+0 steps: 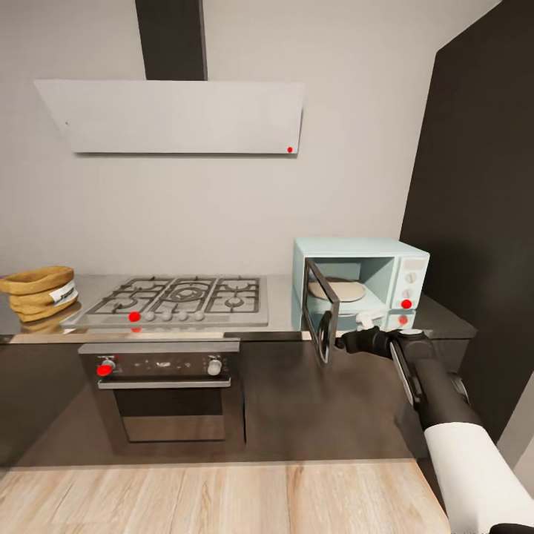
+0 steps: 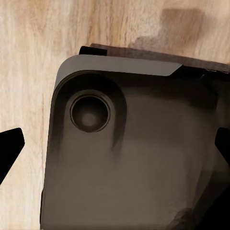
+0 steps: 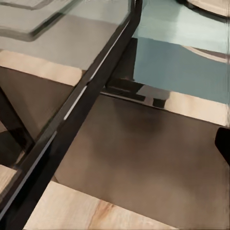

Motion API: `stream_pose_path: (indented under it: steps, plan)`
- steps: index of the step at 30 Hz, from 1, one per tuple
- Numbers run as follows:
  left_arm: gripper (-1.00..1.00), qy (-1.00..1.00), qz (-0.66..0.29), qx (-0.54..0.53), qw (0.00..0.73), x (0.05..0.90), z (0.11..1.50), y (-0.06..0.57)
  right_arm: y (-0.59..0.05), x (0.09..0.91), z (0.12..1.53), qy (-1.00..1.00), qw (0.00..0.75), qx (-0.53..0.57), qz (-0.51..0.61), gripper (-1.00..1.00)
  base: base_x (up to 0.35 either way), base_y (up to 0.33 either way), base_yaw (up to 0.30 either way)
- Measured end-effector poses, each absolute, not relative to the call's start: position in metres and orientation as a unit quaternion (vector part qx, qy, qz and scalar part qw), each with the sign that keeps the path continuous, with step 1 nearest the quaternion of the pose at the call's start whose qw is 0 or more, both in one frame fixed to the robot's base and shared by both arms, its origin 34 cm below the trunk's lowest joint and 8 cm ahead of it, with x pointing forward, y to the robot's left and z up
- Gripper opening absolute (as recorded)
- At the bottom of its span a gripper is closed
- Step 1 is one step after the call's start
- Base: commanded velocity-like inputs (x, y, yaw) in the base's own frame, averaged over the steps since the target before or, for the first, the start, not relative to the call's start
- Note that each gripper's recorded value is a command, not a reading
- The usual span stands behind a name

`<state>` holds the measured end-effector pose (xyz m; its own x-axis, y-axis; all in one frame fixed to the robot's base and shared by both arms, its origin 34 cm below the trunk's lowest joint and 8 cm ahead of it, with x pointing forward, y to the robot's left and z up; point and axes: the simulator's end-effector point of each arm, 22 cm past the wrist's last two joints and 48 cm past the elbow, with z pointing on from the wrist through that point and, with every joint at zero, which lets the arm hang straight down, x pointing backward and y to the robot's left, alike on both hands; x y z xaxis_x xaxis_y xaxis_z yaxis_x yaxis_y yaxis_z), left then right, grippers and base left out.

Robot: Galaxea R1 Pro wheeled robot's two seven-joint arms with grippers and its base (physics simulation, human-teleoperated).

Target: In the kitchen, take the popcorn bag from the countertop, put it into the microwave, and heat it until the popcorn is cooked so the cooked popcorn ends up inside the bag.

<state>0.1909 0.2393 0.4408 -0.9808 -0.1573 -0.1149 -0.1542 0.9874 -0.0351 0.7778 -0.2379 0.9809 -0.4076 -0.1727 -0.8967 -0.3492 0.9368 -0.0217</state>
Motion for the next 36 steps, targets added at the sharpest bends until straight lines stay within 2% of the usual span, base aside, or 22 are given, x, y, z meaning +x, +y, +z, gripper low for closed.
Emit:
stream_pose_path:
  steps: [9,13,17,21,24,30,36]
  plan:
    - [1.00,0.995,-0.012,-0.079,0.058,0.191,0.441,0.240,-0.324,0.781,0.943,0.867,0.492,-0.072,0.020,1.00,0.000,0.000,0.000]
    - [1.00,0.995,-0.012,-0.079,0.058,0.191,0.441,0.240,-0.355,0.756,0.842,0.915,0.400,-0.047,0.013,1.00,0.000,0.000,0.000]
    - [1.00,0.995,-0.012,-0.079,0.058,0.191,0.441,0.240,-0.354,0.717,0.740,0.938,0.343,-0.052,0.018,1.00,0.000,0.000,0.000]
    - [1.00,0.995,-0.012,-0.079,0.058,0.191,0.441,0.240,-0.350,0.653,0.653,0.956,0.289,-0.049,0.014,1.00,0.000,0.000,0.000]
    - [1.00,0.995,-0.012,-0.080,0.058,0.191,0.441,0.241,-0.346,0.628,0.624,0.953,0.298,-0.053,0.004,1.00,0.000,0.000,0.000]
    - [1.00,0.995,-0.012,-0.081,0.058,0.191,0.441,0.240,-0.341,0.464,0.519,0.978,0.200,-0.058,0.006,1.00,0.000,0.000,0.000]
    - [1.00,0.995,-0.013,-0.080,0.058,0.190,0.441,0.239,-0.349,0.376,0.483,0.985,0.164,-0.047,-0.033,1.00,0.000,0.000,0.000]
